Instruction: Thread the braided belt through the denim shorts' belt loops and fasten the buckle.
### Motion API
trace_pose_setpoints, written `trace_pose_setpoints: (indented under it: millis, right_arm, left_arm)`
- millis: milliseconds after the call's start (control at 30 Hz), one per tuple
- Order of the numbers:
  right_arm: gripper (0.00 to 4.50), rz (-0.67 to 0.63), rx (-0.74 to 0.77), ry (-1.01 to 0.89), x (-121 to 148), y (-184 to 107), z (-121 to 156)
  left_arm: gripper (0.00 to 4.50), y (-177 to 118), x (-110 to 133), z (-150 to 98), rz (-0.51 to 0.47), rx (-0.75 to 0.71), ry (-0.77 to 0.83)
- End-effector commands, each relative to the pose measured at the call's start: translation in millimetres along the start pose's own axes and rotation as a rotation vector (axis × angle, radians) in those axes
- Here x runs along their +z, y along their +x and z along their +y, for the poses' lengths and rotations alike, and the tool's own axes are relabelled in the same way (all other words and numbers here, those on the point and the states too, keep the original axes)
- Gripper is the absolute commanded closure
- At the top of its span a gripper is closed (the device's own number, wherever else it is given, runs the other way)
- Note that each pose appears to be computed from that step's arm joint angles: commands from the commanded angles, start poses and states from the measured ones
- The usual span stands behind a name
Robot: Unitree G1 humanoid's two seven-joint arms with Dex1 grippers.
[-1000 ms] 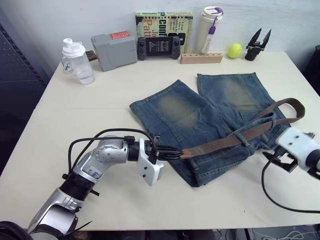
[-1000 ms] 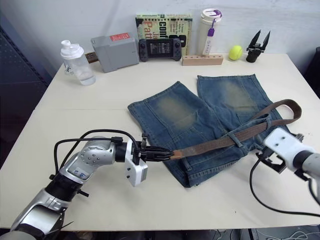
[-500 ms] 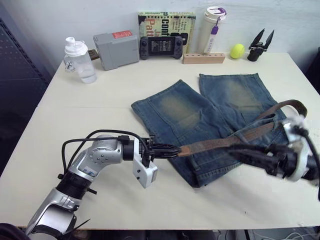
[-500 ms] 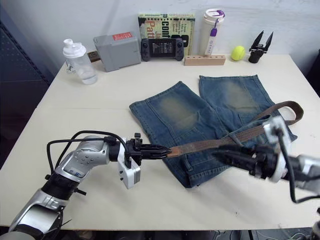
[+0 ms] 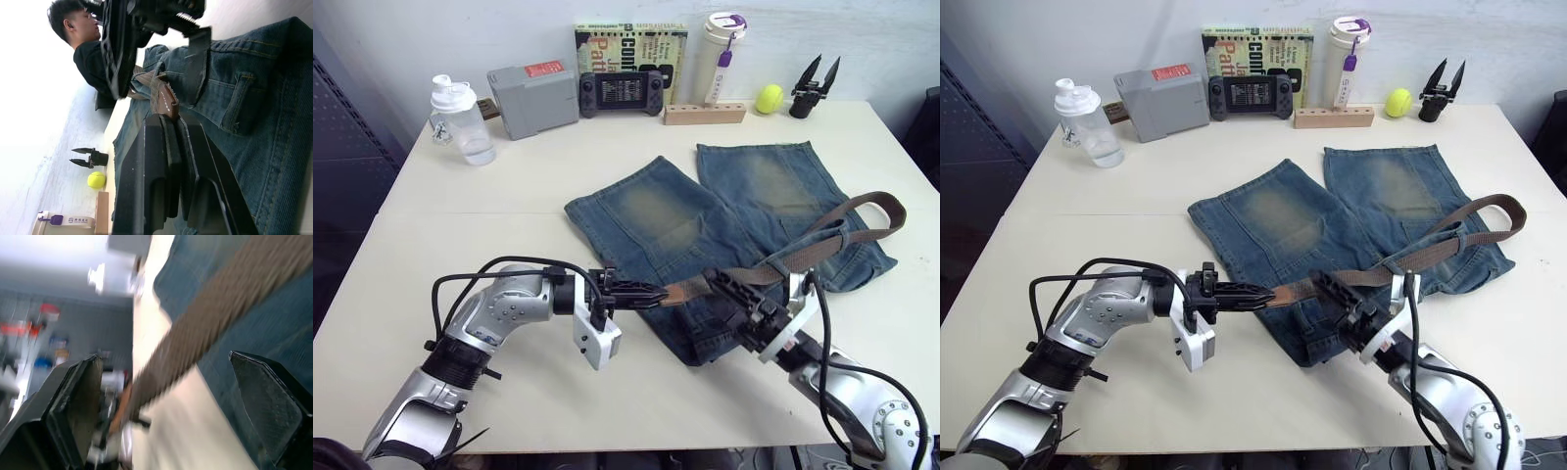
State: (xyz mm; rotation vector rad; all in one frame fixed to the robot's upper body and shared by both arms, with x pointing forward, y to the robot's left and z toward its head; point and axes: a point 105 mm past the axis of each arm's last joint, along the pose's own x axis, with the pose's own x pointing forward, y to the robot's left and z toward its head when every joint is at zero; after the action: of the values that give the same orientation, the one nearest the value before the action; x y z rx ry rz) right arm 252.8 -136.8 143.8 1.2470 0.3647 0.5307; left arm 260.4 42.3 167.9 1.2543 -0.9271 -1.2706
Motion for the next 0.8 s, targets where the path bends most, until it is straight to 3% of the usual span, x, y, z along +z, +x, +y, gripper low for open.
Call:
trace_pose_setpoints:
  millis: [33, 133, 267, 500, 633, 800]
  right_arm:
    - [0.06, -0.066, 0.002, 0.011, 8.7, -2.8, 9.4]
    - [0.06, -0.06, -0.015, 0.01, 6.3, -3.3, 8.0]
    - [1.15, -0.049, -0.035, 0.003, 4.8, -4.5, 5.1]
    - [4.4, -0.068, -0.048, 0.016, 8.9, -1.7, 3.9]
    - [4.46, -0.069, -0.043, 0.018, 9.2, 0.0, 5.3]
    - [4.5, -0.11, -0.017, 0.011, 20.1, -2.7, 8.6]
  left_arm:
    - [4.5, -1.1, 4.8, 6.4, -0.013, 0.024, 0.028]
    - [4.5, -0.5, 4.5, 6.6, -0.013, 0.023, 0.029]
    - [4.5, 0.3, 3.9, 6.7, -0.014, 0.02, 0.03]
    - [4.5, 0.8, 3.0, 7.1, -0.018, 0.02, 0.033]
    - [4.5, 0.4, 3.5, 8.0, -0.028, 0.034, -0.011]
    - [2.56, -4.0, 5.1, 9.6, -0.03, 0.071, -0.299]
